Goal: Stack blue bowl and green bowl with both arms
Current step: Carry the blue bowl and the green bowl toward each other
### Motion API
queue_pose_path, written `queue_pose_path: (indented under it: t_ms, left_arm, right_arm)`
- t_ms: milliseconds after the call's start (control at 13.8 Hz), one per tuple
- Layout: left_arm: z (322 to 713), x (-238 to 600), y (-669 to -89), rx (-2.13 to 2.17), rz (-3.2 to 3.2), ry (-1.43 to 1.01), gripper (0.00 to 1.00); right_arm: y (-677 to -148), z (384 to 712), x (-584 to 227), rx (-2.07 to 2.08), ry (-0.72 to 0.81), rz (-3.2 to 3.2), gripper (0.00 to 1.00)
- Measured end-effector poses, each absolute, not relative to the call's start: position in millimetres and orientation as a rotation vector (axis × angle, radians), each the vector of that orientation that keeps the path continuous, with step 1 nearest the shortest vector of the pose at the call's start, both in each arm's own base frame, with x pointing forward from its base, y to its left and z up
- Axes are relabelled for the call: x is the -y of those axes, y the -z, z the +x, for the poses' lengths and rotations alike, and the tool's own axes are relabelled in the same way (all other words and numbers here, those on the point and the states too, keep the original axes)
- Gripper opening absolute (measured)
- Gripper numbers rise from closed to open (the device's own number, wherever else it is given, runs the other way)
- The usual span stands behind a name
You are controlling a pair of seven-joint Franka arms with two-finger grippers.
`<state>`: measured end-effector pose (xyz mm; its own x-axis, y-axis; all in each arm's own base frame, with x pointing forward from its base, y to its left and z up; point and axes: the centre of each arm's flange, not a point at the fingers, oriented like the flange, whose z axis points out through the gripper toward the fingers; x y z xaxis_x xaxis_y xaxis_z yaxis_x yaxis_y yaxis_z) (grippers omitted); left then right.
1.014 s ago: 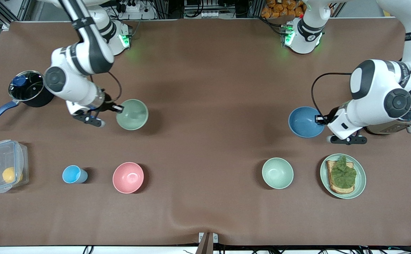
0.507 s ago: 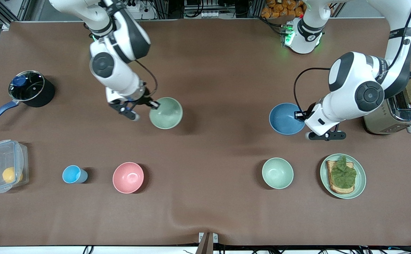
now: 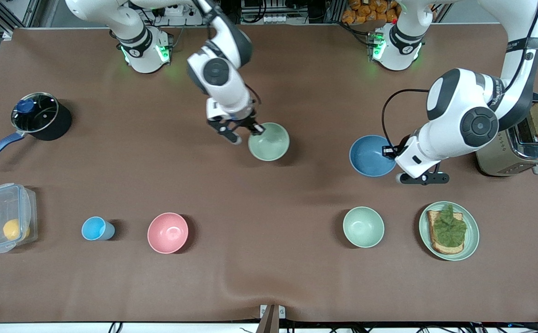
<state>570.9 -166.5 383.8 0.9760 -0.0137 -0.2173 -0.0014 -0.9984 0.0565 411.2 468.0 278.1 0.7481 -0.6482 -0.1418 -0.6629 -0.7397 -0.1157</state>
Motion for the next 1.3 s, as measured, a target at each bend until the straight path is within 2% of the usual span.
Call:
queue_pose_path:
  t_ms: [290,652,725,1087,1304]
  left_arm:
    - [565,193,-373,0.022,3.053,0.377,0.07]
    - [558,222,-345,-0.002,3.052,0.459,0.07]
    - [556,229,-339,0.002,3.051,0.474,0.07]
    - [548,251,-323,-0.009,3.036,0.529,0.07]
    - [546,258,-316,-0.009,3.031,0.548,0.07]
  right_arm:
    - [-253,416,-500,-1.109,-0.050,-2.808,0.05]
    - [-236,410,-509,-1.129,-0.039,-2.808,0.05]
    - [-235,410,-509,-1.132,-0.039,-2.807,0.10]
    - [-232,411,-508,-1.144,-0.039,-2.808,0.61]
    - [-236,423,-502,-1.194,-0.027,-2.779,0.93]
